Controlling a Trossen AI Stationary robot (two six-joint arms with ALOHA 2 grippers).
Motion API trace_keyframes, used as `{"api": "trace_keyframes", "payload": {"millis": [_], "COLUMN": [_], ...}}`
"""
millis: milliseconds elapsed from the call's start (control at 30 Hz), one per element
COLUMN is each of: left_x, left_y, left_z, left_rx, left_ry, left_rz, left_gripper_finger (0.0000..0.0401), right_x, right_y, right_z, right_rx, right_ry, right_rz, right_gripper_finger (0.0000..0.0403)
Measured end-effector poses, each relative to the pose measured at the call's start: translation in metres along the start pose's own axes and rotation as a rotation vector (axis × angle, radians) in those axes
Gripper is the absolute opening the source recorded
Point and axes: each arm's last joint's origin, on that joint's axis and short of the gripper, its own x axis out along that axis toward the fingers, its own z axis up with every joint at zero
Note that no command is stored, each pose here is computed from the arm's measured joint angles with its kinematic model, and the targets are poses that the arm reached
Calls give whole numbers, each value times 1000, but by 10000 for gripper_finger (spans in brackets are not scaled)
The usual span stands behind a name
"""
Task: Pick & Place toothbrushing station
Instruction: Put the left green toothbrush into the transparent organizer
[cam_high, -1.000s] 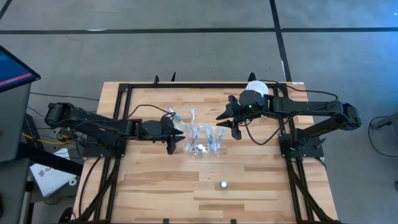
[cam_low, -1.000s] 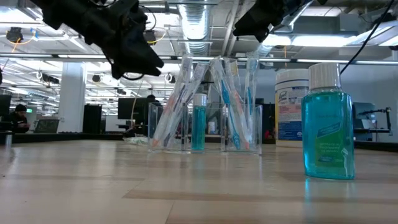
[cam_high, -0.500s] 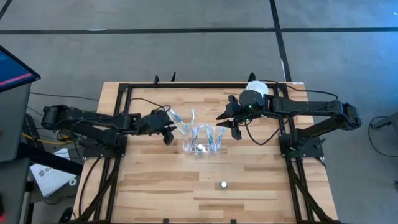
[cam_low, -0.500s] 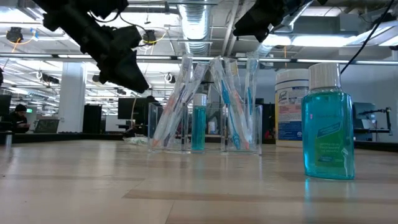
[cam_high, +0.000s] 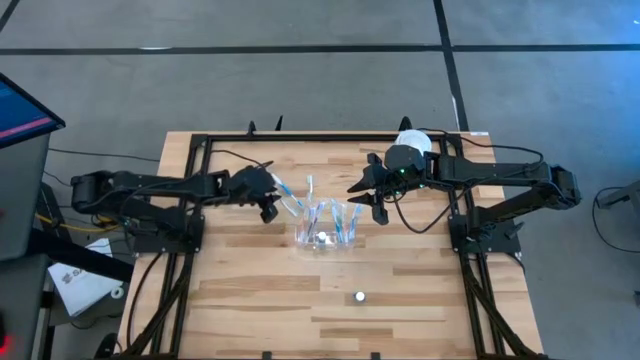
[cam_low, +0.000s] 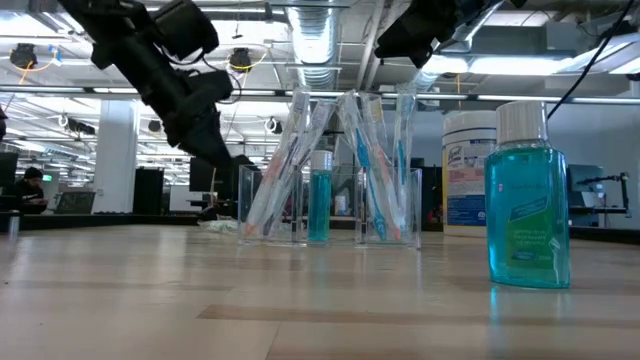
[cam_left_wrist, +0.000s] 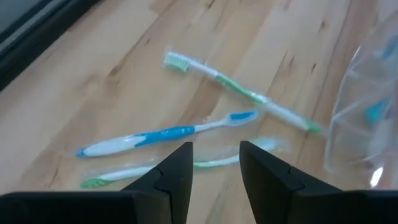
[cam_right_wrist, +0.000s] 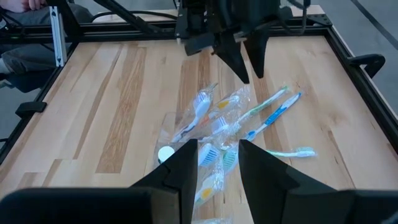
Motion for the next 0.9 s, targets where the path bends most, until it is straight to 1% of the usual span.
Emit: {"api": "trace_keyframes", "payload": {"millis": [233,333,500,633,733,900], "left_x": [13,18,26,32,34,34], "left_y": [4,5,4,4,4,3], "left_z": [-5,-6,-10,-12,-13,-13], "left_rx": [121,133,200,293,349,390], "left_ry": [59,73,109,131,139,134], "left_rz": [21,26,23,30,31,26], "left_gripper_finger": [126,126,126,126,126,126], "right_x": [0,0,0,0,0,0], "right_y": [0,0,0,0,0,0], "right_z": [0,0,0,0,0,0], "right_rx": [-4,-5,-5,-5,-5,-8], "right_ry": [0,0,0,0,0,0], "right_rz": [0,0,0,0,0,0], "right_gripper_finger": [107,107,107,107,107,107]}}
